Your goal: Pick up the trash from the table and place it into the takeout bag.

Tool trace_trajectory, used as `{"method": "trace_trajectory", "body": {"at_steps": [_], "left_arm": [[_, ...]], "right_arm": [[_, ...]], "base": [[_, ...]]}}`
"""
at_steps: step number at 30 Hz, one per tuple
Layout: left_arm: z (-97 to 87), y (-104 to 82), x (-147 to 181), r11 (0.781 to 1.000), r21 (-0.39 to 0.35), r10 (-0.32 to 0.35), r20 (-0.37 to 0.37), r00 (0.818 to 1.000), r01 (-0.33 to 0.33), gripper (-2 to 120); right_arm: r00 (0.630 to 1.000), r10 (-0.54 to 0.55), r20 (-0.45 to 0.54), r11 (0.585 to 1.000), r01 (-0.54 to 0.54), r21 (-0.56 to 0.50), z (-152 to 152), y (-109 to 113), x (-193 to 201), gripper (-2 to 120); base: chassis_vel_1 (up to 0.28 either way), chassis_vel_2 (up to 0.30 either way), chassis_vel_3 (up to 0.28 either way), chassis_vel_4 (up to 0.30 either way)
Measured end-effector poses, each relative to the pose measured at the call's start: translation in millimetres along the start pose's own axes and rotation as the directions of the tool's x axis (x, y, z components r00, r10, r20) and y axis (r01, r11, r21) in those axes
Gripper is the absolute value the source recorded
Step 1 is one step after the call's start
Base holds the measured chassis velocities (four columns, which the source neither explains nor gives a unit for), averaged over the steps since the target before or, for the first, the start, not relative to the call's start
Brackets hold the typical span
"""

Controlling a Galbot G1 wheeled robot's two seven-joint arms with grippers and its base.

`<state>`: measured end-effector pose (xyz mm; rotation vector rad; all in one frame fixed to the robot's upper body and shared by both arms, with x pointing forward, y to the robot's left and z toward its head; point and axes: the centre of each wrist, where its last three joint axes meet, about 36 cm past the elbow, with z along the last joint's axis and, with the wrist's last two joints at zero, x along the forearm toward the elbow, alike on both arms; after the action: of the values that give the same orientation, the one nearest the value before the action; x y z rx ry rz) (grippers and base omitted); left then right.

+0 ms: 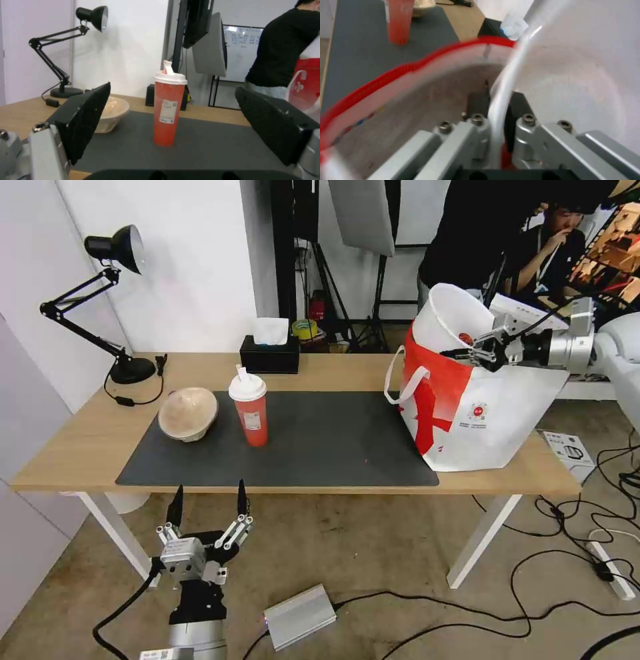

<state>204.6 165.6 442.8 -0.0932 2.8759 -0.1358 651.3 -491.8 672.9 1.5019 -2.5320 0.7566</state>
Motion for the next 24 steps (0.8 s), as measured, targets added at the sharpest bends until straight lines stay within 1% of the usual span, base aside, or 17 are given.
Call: {"method": "trace_trajectory", "body": {"at_steps": [2,3,4,7,9,11,13,17,18,19,20,21,22,23,24], "left_arm": [[-0.1,-0.7,0.2,1.0,0.001,0.002,0.0,1.0,-0.002,100],[-0.1,-0.7,0.2,1.0,0.001,0.002,0.0,1.0,-0.002,100],[-0.1,-0.9,0.3,1.0,0.001,0.002,-0.001,1.0,-0.002,100],[-0.1,-1.4,0.8,1.0,0.001,0.004,-0.002,1.0,-0.004,100],[0.0,-1.5,0.8,1.0,0.001,0.003,-0.002,1.0,-0.003,100],[0.2,-1.6,0.9,1.0,0.001,0.004,-0.002,1.0,-0.004,100],[0.4,-1.7,1.0,1.0,0.0,0.004,-0.003,1.0,-0.004,100],[0.7,-2.5,1.4,1.0,0.0,0.007,-0.004,1.0,-0.007,100],[0.7,-2.5,1.4,1.0,0.0,0.007,-0.004,1.0,-0.007,100],[0.8,-2.5,1.4,1.0,0.0,0.007,-0.004,1.0,-0.007,100],[1.1,-2.5,1.2,1.0,0.0,0.007,-0.004,1.0,-0.007,100],[1.5,-2.5,0.9,1.0,0.001,0.007,-0.004,1.0,-0.007,100],[1.8,-2.4,0.7,1.0,0.001,0.007,-0.004,1.0,-0.007,100],[1.8,-2.4,0.7,1.0,0.001,0.007,-0.004,1.0,-0.007,100],[2.1,-2.5,0.5,1.0,0.001,0.007,-0.003,1.0,-0.007,100]], "right_arm": [[1.0,0.002,0.004,1.0,-0.002,0.001,-0.8,-0.2,0.1,20],[1.0,0.002,0.004,1.0,-0.002,0.001,-0.8,-0.2,0.1,20],[1.0,0.003,0.005,1.0,-0.003,0.001,-1.3,-0.4,0.1,23],[1.0,0.006,0.013,1.0,-0.006,0.003,-3.3,-1.5,-0.5,40],[1.0,0.007,0.013,1.0,-0.007,0.003,-3.5,-1.7,-0.6,41],[1.0,0.009,0.016,1.0,-0.009,0.003,-3.9,-2.1,-1.8,53],[1.0,0.01,0.017,1.0,-0.01,0.003,-4.2,-2.3,-2.0,55],[1.0,0.013,0.023,1.0,-0.013,0.008,-7.8,-4.6,-2.9,76],[1.0,0.013,0.023,1.0,-0.013,0.008,-7.8,-4.6,-2.9,76],[1.0,0.013,0.024,1.0,-0.014,0.009,-8.2,-5.1,-3.3,78],[1.0,0.015,0.025,1.0,-0.015,0.01,-8.6,-6.1,-3.9,85],[1.0,0.015,0.026,1.0,-0.015,0.011,-9.4,-6.7,-4.6,89],[1.0,0.015,0.026,1.0,-0.015,0.013,-10.2,-7.1,-5.0,92],[1.0,0.015,0.026,1.0,-0.015,0.013,-10.2,-7.1,-5.0,92],[1.0,0.016,0.026,1.0,-0.016,0.015,-11.5,-7.7,-5.0,96]], "base": [[0.0,0.0,0.0,0.0],[0.0,0.0,0.0,0.0],[0.0,0.0,0.0,0.0],[0.0,0.0,0.0,0.0],[0.0,0.0,0.0,0.0],[0.0,0.0,0.0,0.0],[0.0,0.0,0.0,0.0],[0.0,0.0,0.0,0.0],[0.0,0.0,0.0,0.0],[0.0,0.0,0.0,0.0],[0.0,0.0,0.0,0.0],[0.0,0.0,0.0,0.0],[0.0,0.0,0.0,0.0],[0.0,0.0,0.0,0.0],[0.0,0.0,0.0,0.0]]}}
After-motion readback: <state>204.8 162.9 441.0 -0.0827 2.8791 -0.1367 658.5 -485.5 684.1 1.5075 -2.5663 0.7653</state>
